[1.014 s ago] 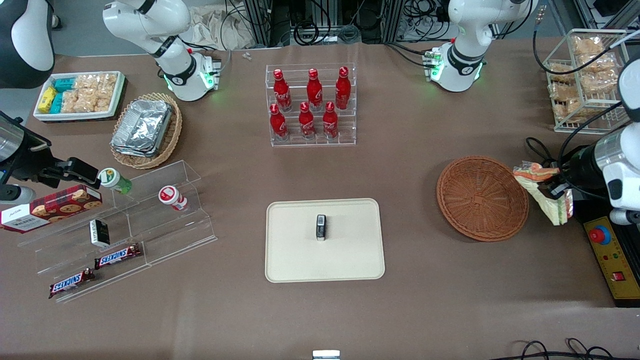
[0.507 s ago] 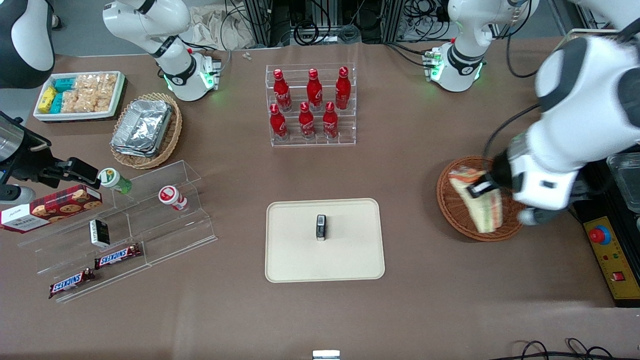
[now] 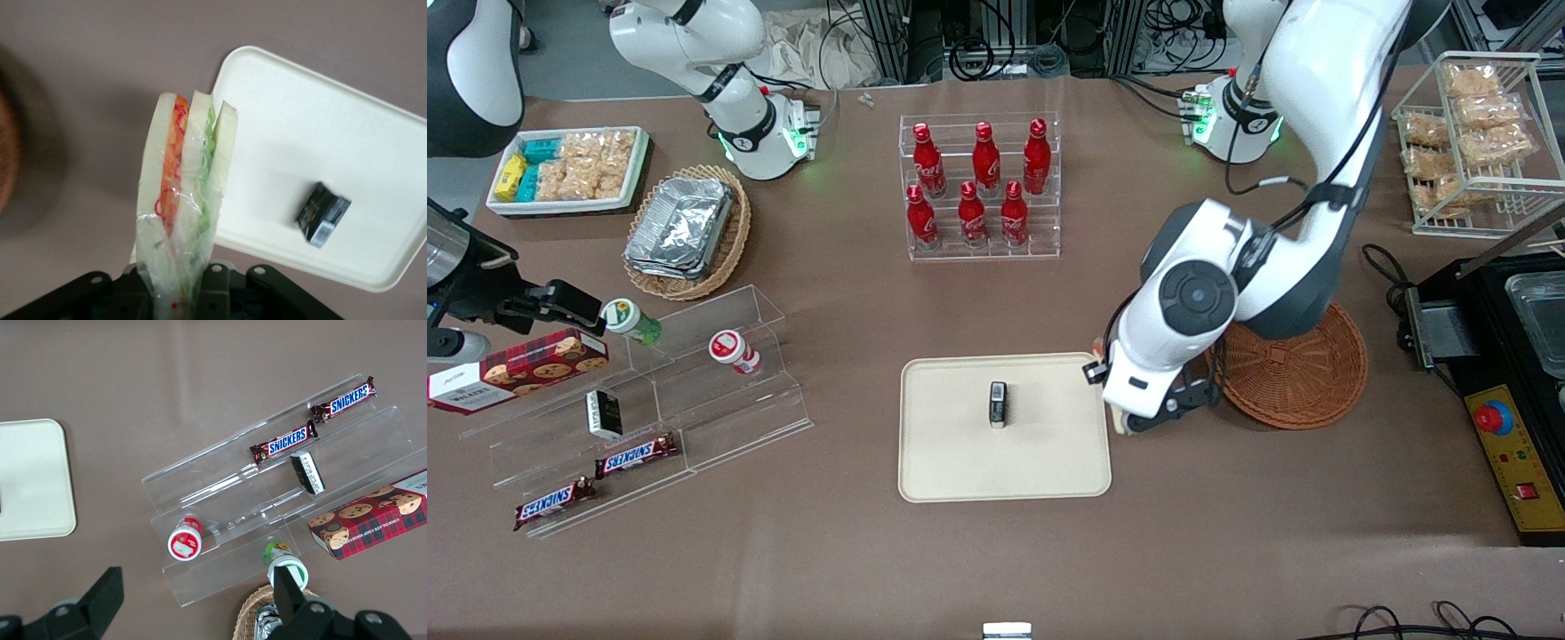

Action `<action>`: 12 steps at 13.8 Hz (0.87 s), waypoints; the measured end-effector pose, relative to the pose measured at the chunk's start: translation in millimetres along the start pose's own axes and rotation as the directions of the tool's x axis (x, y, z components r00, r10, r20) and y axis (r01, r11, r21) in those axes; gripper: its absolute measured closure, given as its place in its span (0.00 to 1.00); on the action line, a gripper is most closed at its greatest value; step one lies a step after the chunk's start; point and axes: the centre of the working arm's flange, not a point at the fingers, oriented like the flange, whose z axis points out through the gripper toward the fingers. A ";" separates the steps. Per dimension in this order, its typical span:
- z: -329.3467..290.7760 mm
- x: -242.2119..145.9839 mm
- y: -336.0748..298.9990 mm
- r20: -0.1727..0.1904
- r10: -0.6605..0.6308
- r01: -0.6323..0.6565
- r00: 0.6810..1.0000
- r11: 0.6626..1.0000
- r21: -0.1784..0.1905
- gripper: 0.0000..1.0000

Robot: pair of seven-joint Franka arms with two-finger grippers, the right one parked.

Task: Place sandwich from basket to tray
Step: 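Carry the sandwich with the left gripper over the cream tray, then lower the sandwich onto the tray beside the black box and release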

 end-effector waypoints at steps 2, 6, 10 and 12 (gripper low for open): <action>29.5 10.6 6.8 -0.014 -0.002 0.001 1.000 0.999 -0.043 0.84; 82.0 8.8 17.4 0.003 0.089 -0.089 0.996 0.995 -0.044 0.84; 120.9 -6.2 27.1 0.022 0.226 -0.226 0.974 0.974 0.000 0.84; 133.5 -6.9 26.4 0.035 0.265 -0.265 0.964 0.964 0.009 0.84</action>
